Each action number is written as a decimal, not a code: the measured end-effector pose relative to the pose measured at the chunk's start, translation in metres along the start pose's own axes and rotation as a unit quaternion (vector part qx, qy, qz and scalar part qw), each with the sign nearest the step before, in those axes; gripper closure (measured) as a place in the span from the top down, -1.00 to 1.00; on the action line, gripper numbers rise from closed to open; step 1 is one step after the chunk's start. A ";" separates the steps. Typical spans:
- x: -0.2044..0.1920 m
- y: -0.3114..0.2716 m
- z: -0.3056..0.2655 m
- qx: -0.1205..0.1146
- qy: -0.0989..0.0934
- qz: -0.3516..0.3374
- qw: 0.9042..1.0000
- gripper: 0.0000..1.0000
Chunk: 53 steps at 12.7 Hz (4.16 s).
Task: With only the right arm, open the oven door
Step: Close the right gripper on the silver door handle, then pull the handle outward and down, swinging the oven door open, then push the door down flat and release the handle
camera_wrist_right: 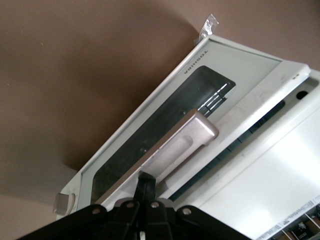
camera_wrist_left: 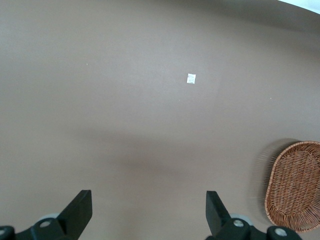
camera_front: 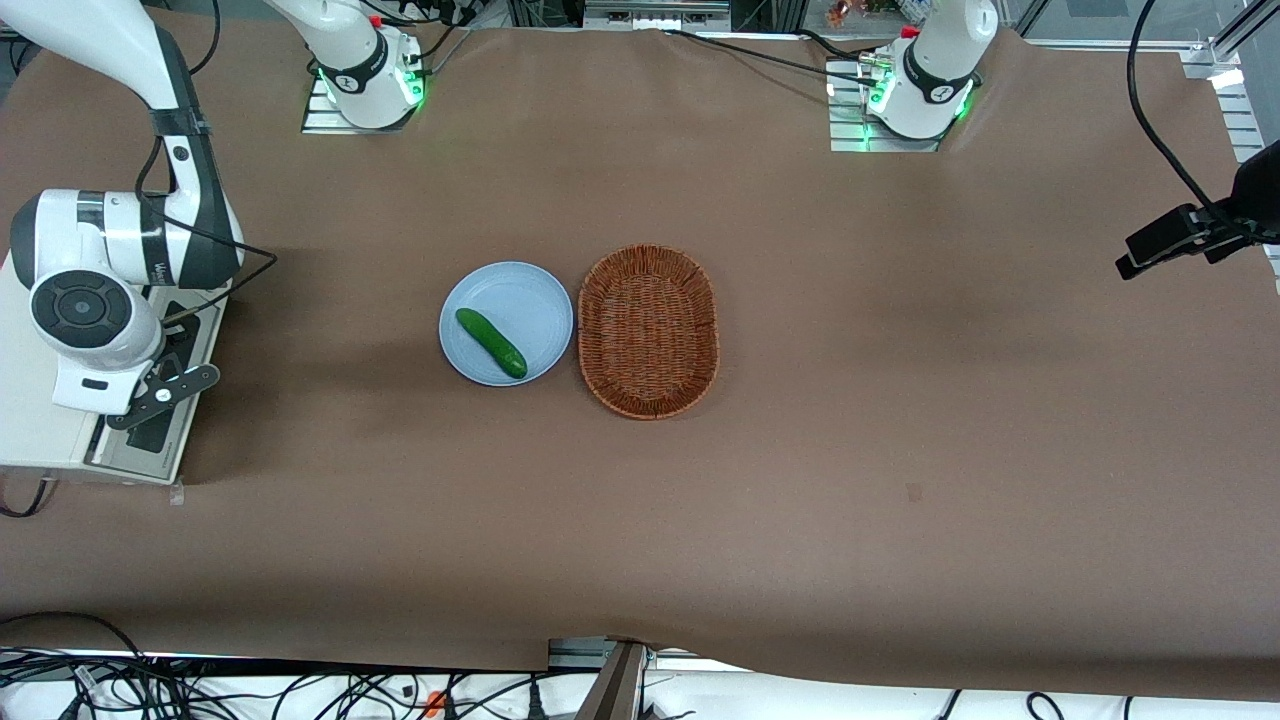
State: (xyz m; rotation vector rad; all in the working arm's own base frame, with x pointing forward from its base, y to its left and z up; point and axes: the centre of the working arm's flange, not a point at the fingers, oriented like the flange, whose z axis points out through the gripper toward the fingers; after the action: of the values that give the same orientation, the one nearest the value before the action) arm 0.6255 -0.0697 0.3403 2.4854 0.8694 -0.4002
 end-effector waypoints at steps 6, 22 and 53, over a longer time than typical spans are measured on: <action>0.020 -0.018 -0.004 0.030 0.031 0.011 0.999 -0.98; 0.103 -0.079 0.100 0.181 0.115 0.106 0.971 -0.98; -0.029 0.052 -0.149 0.261 0.090 0.197 0.941 1.00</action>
State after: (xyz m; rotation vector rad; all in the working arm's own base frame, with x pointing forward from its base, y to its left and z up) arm 0.6543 -0.0423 0.4963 3.1373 0.3259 -0.2914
